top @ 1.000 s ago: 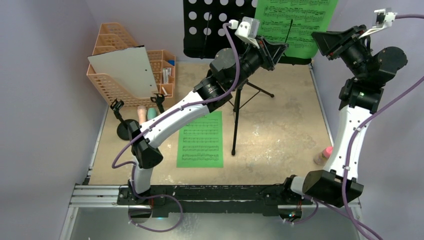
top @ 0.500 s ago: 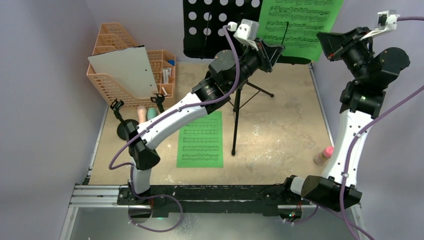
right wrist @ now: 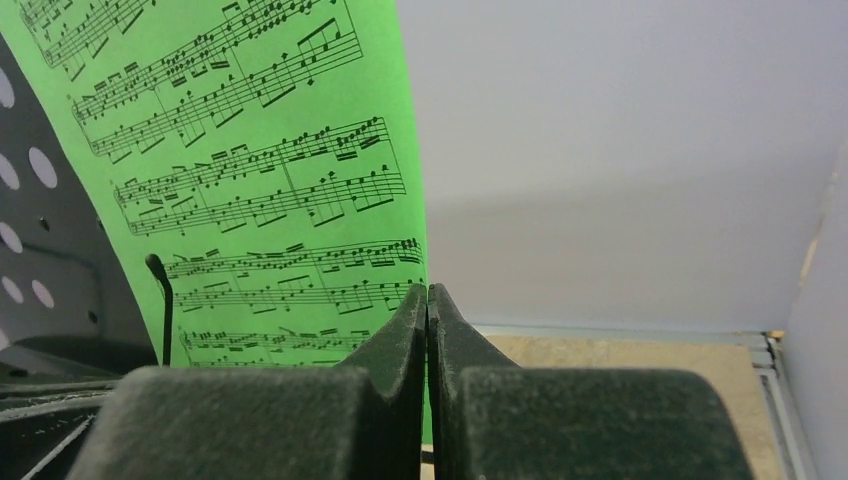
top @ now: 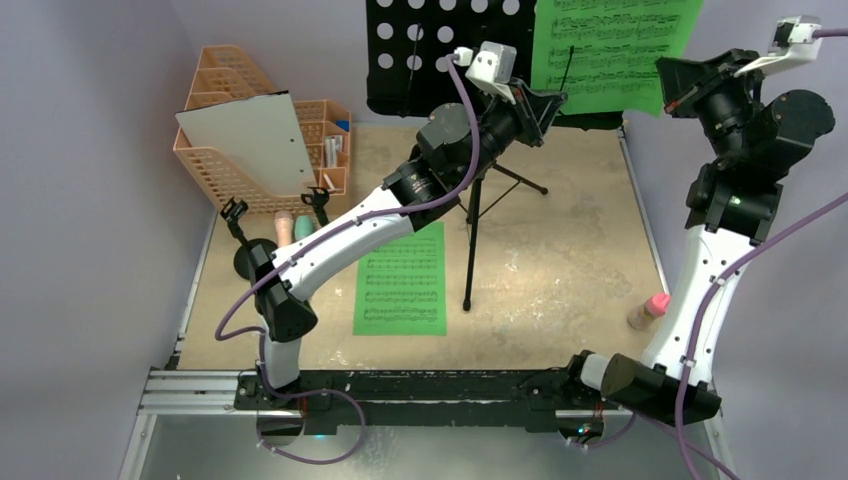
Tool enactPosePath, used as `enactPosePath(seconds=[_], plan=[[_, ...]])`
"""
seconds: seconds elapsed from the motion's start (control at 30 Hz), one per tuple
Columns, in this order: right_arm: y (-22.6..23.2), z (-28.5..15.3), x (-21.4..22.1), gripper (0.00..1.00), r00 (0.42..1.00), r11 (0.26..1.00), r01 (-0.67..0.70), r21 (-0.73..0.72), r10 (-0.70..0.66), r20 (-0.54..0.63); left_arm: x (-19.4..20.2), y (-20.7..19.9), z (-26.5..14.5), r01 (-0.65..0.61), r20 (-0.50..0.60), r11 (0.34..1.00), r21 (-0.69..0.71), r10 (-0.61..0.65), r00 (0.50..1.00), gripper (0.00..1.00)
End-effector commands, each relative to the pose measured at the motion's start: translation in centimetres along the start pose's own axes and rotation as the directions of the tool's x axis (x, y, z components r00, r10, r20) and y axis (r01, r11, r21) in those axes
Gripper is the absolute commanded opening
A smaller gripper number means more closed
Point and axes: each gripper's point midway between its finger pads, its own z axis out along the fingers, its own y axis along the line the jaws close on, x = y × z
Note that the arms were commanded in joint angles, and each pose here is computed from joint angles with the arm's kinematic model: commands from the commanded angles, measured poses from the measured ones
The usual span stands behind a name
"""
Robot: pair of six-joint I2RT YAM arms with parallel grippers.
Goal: Pack up the instrument practice props
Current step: Pick up the sheet music from the music stand.
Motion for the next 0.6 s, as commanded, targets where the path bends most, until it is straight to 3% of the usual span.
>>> enactPosePath(seconds=[0.0,0.2,0.37,0.57], plan=[[0.4,-2.1,-3.9,0.0,0.992,0.988,0.071,0.135,-0.085,0.096,-4.2,-0.3,-1.1,-0.01,0.092,1.0,-0.02,0.012,0.996,0.0],[0.1,-3.8,-5.3,0.0,0.987,0.969,0.044,0.244,-0.079,0.137,-4.1,0.4,-1.3,-0.009,0.098,0.999,-0.051,0.014,0.995,0.03],[0.8,-5.3,-7.2,0.0,0.98,0.951,0.054,0.305,-0.109,0.167,-4.5,0.5,-1.8,-0.006,0.103,0.998,-0.06,0.013,0.995,0.18],[3.3,-6.7,-8.2,0.0,0.977,0.959,0.073,0.272,-0.123,0.173,-5.9,0.4,-3.2,-0.009,0.113,0.998,-0.062,0.016,0.993,0.39]])
